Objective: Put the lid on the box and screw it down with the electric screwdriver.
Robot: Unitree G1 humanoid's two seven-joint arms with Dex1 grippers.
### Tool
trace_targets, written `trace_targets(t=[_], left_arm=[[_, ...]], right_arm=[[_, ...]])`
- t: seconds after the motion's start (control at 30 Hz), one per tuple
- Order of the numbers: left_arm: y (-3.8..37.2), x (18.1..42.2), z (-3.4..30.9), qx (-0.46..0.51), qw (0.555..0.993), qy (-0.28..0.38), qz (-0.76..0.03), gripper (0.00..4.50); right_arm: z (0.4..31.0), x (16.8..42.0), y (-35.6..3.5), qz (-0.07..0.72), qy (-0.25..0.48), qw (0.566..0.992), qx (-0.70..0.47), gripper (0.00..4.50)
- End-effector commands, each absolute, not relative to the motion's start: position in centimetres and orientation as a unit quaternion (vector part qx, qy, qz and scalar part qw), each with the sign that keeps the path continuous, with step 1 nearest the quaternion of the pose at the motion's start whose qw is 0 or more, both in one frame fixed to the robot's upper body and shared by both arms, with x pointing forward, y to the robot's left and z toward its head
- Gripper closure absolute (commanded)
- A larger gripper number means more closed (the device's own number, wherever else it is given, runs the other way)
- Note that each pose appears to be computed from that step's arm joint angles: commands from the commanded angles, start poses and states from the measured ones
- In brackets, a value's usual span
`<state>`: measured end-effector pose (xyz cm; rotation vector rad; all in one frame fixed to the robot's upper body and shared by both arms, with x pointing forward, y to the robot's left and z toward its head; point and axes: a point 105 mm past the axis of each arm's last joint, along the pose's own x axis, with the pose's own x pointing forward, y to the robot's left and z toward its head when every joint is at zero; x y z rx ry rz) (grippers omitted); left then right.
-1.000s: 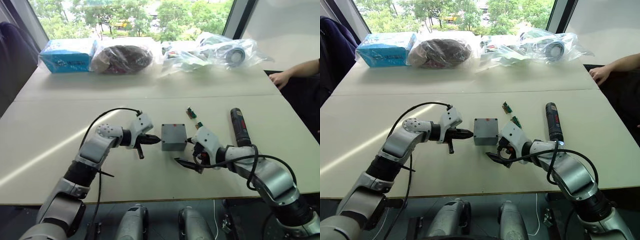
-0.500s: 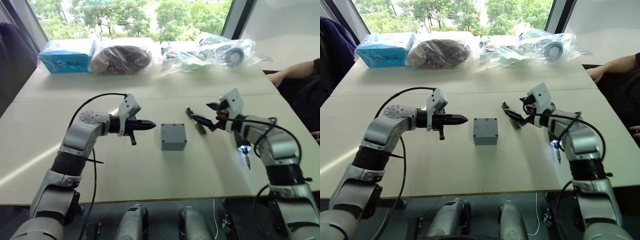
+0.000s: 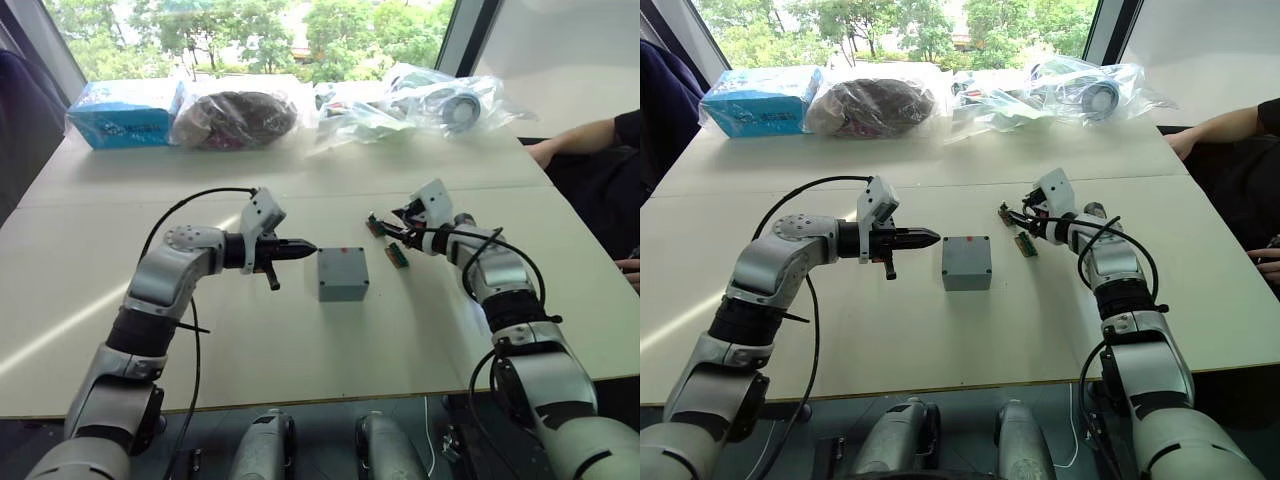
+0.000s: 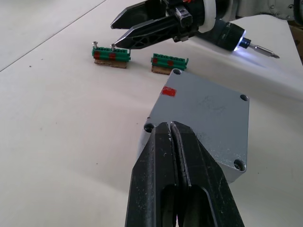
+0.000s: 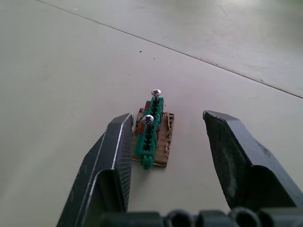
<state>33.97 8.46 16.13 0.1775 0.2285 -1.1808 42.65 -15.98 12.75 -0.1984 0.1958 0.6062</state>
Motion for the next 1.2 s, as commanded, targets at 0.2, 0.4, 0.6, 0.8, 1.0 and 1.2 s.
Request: trace_targets(t=[0.2, 0.4, 0.6, 0.8, 1.0, 1.2], left_arm=[[8.6, 33.8, 16.8, 0.09, 0.824, 0.093, -0.551, 4.5], [8.6, 33.8, 16.6, 0.092, 0.824, 0.095, -0.551, 4.5], [8.6, 33.8, 16.4, 0.093, 0.824, 0.098, -0.55, 4.5], [8.6, 33.8, 16.3, 0.092, 0.824, 0.099, -0.55, 4.5], [8.6, 33.8, 16.3, 0.091, 0.823, 0.099, -0.551, 4.5], [8.6, 33.7, 16.2, 0.091, 0.822, 0.1, -0.554, 4.5]], right_arm=[[14.0, 43.3, -14.7, 0.311, 0.068, 0.942, -0.103, 2.05], [13.8, 43.5, -14.5, 0.309, 0.067, 0.943, -0.104, 3.16], [13.6, 43.5, -14.4, 0.31, 0.065, 0.943, -0.107, 4.47], [13.3, 43.1, -14.7, 0.318, 0.069, 0.938, -0.117, 4.47], [14.1, 42.6, -15.0, 0.337, 0.049, 0.931, -0.129, 4.47], [15.2, 42.3, -15.5, 0.338, 0.031, 0.933, -0.122, 4.47]])
